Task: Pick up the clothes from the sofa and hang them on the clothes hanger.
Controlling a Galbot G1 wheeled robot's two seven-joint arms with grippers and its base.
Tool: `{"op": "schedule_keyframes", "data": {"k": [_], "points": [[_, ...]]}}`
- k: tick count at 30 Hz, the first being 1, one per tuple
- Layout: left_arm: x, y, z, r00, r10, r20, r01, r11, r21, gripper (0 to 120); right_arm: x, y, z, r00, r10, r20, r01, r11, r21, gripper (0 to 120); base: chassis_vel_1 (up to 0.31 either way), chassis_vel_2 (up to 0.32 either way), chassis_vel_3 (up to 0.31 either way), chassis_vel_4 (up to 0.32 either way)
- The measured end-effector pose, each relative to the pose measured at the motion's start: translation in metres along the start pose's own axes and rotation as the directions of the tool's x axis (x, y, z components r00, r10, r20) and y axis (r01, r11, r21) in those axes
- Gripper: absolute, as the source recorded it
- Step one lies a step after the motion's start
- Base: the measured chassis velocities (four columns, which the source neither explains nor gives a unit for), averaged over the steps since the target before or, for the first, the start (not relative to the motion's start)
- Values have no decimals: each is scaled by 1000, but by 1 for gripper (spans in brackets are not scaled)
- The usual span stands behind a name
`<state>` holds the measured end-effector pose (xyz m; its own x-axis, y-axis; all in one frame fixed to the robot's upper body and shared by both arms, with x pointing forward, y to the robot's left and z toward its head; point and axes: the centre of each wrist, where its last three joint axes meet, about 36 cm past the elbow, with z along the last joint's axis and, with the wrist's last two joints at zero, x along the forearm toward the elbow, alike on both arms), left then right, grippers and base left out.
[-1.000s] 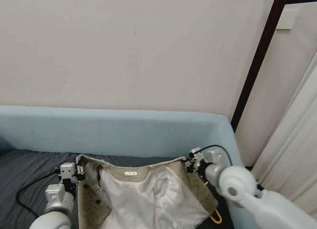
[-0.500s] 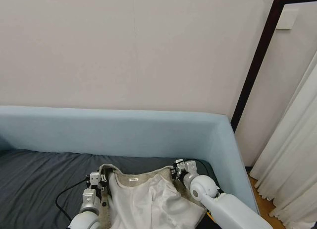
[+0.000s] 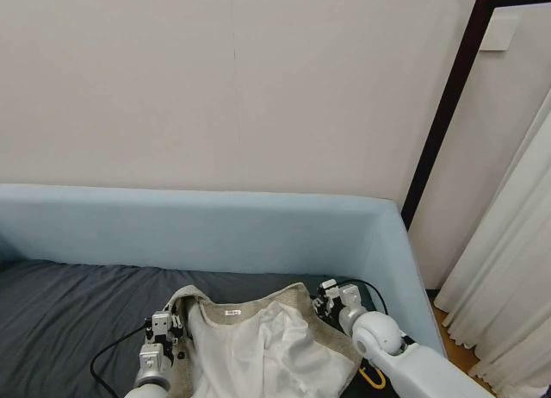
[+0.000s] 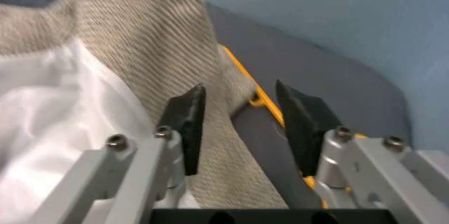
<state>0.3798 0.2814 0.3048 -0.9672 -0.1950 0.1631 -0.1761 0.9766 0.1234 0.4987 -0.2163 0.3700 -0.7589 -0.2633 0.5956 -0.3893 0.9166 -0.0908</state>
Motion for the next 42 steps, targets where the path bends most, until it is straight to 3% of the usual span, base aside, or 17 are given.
{"op": "schedule_keyframes", "data": {"k": [8,12,20,28,32,34,37,40,42], "points": [[10,1,0,1000,8,8,-8,1000,-7,1,-27,-45,36,993,62,-105,-64,998,-16,73,0,0,0,0],[15,4,0,1000,14,21,-14,1000,-16,1,-48,-67,60,983,76,-167,-78,997,-6,93,0,0,0,0],[26,6,5,999,29,37,-28,999,-35,1,-56,-74,81,974,77,-213,-80,997,-6,100,0,0,0,0],[31,5,6,998,32,46,-30,999,-29,1,-59,-67,86,972,58,-227,-63,998,-12,77,0,0,0,0],[35,6,3,998,28,50,-27,999,-21,1,-67,-69,93,966,66,-250,-77,997,-32,56,0,0,0,0],[35,6,3,998,27,50,-26,999,-20,1,-68,-70,94,965,67,-254,-80,996,-39,56,0,0,0,0],[35,5,2,998,23,54,-22,1000,-15,1,-69,-73,98,962,62,-267,-80,995,-58,39,0,0,0,0],[34,4,1,998,21,56,-20,1000,-13,1,-70,-74,100,960,59,-272,-81,994,-69,33,0,0,0,0],[34,3,0,998,20,56,-20,1000,-10,1,-71,-75,101,958,57,-281,-84,993,-87,22,0,0,0,0]]}}
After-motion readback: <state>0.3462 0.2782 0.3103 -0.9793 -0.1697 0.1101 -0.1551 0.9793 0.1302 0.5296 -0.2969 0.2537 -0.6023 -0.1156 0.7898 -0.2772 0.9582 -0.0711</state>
